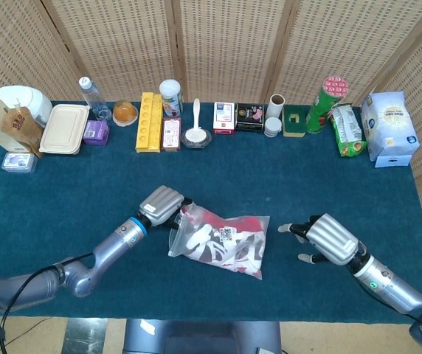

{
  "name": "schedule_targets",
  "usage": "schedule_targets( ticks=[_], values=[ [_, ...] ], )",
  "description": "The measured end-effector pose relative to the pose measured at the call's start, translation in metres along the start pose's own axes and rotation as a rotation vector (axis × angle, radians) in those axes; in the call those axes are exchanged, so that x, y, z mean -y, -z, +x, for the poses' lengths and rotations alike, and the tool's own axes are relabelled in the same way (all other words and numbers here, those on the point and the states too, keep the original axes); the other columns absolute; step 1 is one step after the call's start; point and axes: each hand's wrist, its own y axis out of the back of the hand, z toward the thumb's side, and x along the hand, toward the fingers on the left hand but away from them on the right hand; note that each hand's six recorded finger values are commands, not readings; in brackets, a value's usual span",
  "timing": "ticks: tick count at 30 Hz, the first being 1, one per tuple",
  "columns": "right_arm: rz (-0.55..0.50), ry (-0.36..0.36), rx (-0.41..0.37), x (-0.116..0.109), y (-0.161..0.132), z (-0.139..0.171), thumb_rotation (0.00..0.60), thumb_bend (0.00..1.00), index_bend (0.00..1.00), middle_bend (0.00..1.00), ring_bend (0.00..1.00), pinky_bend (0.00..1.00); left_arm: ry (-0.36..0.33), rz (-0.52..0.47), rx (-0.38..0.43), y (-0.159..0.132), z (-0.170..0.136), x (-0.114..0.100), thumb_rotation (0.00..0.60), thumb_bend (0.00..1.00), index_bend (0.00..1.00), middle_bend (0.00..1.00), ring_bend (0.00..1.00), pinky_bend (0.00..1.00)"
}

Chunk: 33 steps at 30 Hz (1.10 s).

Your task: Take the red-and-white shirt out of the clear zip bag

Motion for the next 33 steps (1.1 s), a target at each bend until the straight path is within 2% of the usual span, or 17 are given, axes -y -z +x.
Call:
schedule_targets(
  ticks=[2, 5, 12, 19, 26, 33],
  values=[
    [0.052, 0.015, -0.053, 0.006, -0.005, 0.0, 0.6, 0.06, 0.26, 0.79, 0.99, 0.94, 0.003, 0.001, -0.005, -0.001, 0.0, -0.001, 0.6, 0.51, 0.82, 1.0, 1.0, 0.9],
    [0.124, 0.027, -0.122, 0.017, -0.011, -0.002, 0.6, 0.08, 0.26, 0.82, 1.0, 0.99, 0.011, -0.007, -0.015, -0.001, -0.001, -0.001, 0.6, 0.5, 0.82, 1.0, 1.0, 0.9],
    [0.237, 0.025, -0.261, 0.041, -0.034, -0.011, 0.6, 0.19, 0.26, 0.86, 1.0, 1.0, 0.036, -0.028, -0.038, -0.003, 0.0, -0.001, 0.6, 0.49, 0.82, 1.0, 1.0, 0.9],
    [0.252, -0.007, -0.282, 0.051, -0.038, -0.012, 0.6, 0.24, 0.27, 0.86, 1.0, 1.0, 0.056, -0.032, -0.045, -0.008, 0.0, 0.0, 0.6, 0.49, 0.82, 1.0, 1.0, 0.9],
    [0.258, -0.021, -0.276, 0.058, -0.041, -0.013, 0.6, 0.17, 0.28, 0.86, 1.0, 1.0, 0.063, -0.034, -0.048, -0.011, 0.0, 0.001, 0.6, 0.49, 0.82, 1.0, 1.0, 0.9],
    [0.272, -0.025, -0.275, 0.064, -0.044, -0.013, 0.6, 0.16, 0.3, 0.86, 1.0, 1.0, 0.072, -0.04, -0.055, -0.013, 0.001, 0.002, 0.6, 0.49, 0.82, 1.0, 1.0, 0.9]
  ],
)
